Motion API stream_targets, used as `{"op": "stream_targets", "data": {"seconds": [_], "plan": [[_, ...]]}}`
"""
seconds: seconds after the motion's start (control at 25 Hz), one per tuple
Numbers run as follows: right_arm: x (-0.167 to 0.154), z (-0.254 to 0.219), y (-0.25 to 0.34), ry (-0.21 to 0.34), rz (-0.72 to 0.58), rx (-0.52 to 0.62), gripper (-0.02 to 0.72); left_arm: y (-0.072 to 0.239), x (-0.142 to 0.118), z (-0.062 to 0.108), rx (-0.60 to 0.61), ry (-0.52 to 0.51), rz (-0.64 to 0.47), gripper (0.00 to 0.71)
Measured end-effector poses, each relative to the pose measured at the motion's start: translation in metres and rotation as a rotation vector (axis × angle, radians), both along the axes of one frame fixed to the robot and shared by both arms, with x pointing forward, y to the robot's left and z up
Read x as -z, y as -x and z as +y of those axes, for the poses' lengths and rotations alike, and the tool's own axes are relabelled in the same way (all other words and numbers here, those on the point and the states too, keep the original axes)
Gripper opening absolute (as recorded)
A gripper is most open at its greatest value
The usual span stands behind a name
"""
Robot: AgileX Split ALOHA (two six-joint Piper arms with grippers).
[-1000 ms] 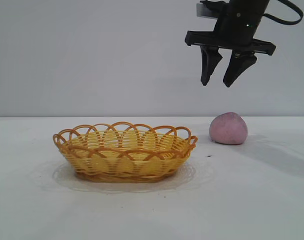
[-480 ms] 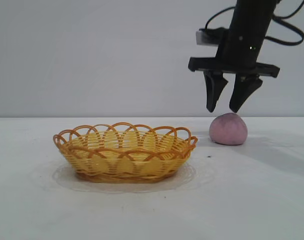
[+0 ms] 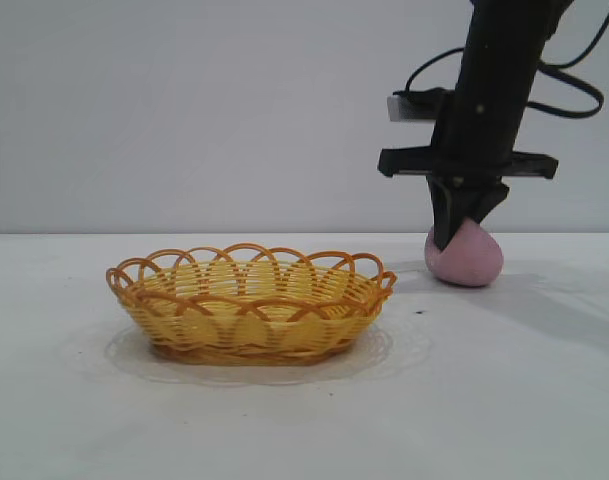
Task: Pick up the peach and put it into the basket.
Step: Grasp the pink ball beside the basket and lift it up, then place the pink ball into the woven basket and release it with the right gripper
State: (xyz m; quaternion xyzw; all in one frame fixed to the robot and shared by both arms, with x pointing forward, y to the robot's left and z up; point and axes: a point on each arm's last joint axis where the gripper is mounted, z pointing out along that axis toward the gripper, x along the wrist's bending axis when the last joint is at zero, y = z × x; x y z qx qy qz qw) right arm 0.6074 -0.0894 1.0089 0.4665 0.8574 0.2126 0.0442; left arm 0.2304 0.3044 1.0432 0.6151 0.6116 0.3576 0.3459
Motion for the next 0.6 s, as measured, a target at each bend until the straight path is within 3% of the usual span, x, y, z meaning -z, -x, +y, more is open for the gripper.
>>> {"op": "stream_targets", "data": {"seconds": [0.08,0.24,0.6], "plan": [[-0.008,0.02,0.02,-0.025,0.043,-0.086,0.0,0.0,0.0,0.0,-0.006,0.0,0.0,0.403],[-0.006,0.055,0.05,-0.019,0.084,-0.219,0.0,0.0,0.0,0.0,-0.008,0.0,0.0,0.403],[0.052,0.093,0.066,0.046,0.192,-0.31,0.0,0.0,0.0,0.0,-0.008,0.0,0.0,0.403]]}}
